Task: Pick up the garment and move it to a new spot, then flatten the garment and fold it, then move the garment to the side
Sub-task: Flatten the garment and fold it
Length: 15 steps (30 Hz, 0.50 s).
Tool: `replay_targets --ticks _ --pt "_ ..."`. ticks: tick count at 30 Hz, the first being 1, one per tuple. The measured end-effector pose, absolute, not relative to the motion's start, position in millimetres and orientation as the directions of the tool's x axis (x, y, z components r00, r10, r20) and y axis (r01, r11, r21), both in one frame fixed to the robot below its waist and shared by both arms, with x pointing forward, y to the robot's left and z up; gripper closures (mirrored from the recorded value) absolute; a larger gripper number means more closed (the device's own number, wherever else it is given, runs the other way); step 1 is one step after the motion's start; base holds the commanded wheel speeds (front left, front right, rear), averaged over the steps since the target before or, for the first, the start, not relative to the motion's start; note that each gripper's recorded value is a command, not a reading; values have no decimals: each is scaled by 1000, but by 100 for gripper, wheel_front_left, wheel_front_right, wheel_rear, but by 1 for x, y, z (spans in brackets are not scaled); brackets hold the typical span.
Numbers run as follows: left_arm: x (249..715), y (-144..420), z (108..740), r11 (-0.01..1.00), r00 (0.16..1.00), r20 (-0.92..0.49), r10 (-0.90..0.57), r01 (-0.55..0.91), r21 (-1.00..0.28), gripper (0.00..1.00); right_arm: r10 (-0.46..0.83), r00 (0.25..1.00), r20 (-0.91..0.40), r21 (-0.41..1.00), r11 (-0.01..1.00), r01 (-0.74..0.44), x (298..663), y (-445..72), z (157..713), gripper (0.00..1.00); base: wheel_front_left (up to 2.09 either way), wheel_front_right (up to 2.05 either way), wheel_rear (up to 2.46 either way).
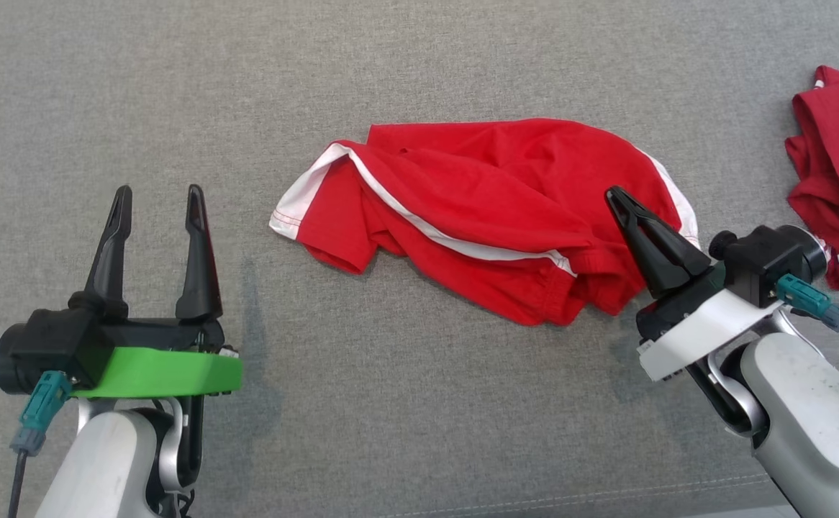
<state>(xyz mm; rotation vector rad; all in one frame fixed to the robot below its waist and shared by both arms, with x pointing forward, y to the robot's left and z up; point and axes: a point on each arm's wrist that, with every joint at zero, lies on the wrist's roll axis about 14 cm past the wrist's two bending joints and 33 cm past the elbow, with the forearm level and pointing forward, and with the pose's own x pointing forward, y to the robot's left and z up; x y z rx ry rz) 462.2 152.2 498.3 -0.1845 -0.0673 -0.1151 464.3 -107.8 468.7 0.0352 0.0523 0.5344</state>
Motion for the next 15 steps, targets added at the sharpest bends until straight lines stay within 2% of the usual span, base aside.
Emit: replay_targets --ticks 11,12,13,14,15 --pt "464 148 501 976 989 88 -120 133 -171 0 488 871 45 57 870 -490 464 -110 493 100 0 0 0" --pt "464 147 502 976 988 91 -123 137 -169 0 479 876 54 57 875 -482 464 -112 497 75 0 0 0" --pt "464 146 502 976 987 93 -129 143 -167 0 464 883 65 60 882 -468 464 -116 500 9 0 0 0" --pt "464 145 504 975 987 95 -132 146 -166 0 443 893 76 65 892 -448 465 -121 504 0 0 0 0" --pt "464 145 505 975 986 99 -135 150 -163 0 427 900 86 57 900 -433 465 -126 507 0 0 0 0"
